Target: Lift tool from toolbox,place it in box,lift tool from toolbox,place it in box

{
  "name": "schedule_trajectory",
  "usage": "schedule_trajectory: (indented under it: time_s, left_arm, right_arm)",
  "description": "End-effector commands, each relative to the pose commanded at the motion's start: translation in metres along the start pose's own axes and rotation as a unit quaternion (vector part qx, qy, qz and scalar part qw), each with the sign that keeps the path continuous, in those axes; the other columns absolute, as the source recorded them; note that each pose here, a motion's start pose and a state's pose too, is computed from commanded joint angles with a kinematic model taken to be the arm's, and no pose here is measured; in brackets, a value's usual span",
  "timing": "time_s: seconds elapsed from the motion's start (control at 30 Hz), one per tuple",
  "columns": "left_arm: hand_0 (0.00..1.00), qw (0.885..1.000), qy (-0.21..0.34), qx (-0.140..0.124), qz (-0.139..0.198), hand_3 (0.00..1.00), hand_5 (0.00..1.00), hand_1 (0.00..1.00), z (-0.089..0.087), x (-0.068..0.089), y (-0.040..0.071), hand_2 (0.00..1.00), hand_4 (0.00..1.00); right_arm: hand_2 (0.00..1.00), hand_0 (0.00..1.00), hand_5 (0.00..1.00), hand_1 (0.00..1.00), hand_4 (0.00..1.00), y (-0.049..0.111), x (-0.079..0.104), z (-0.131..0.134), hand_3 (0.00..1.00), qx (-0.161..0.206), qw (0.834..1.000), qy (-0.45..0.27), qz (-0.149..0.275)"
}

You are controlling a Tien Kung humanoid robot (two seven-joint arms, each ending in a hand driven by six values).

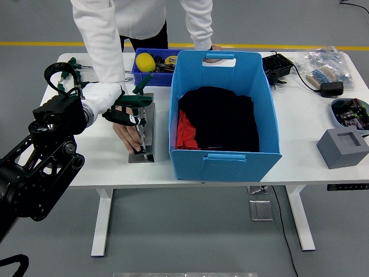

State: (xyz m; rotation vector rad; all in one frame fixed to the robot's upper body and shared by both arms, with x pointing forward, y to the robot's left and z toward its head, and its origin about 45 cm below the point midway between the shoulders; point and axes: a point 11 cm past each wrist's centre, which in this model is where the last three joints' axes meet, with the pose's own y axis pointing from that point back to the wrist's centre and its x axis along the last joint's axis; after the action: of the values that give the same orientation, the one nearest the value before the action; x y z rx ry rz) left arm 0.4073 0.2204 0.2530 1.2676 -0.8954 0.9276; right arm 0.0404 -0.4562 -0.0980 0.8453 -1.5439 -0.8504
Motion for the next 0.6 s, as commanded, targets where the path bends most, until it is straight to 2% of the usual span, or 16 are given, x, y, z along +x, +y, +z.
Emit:
schedule_trajectory:
  time_s: [0.37, 0.4, 0.57, 0.6]
  left_arm:
    - [0.206, 1.0, 0.005, 0.004, 0.013, 0.332, 0.698, 0.144, 0.0019, 0.0042, -0.0008, 0.161, 0.998]
    - [0.191, 1.0, 0.005, 0.005, 0.012, 0.28, 0.699, 0.102, 0.0016, 0.0039, -0.0011, 0.125, 0.998]
    - [0.191, 1.0, 0.005, 0.007, 0.011, 0.28, 0.699, 0.102, 0.0009, 0.002, -0.002, 0.125, 0.998]
    - [0.171, 1.0, 0.005, 0.007, 0.011, 0.239, 0.7, 0.07, 0.0008, 0.0013, -0.0022, 0.086, 0.998]
  right_arm:
    - [0.725, 0.664, 0.627, 0.637, 0.819, 0.0, 0.0002, -0.0003, 0.567, 0.0, 1.0, 0.001, 0.0]
    - [0.725, 0.664, 0.625, 0.634, 0.817, 0.0, 0.0003, -0.0003, 0.566, 0.0, 1.0, 0.001, 0.0]
    - [0.725, 0.664, 0.625, 0.634, 0.817, -0.0001, 0.0006, -0.0002, 0.566, 0.0, 1.0, 0.0, 0.001]
    - [0.724, 0.663, 0.621, 0.632, 0.814, -0.0001, 0.0007, -0.0002, 0.566, 0.0, 1.0, 0.001, 0.001]
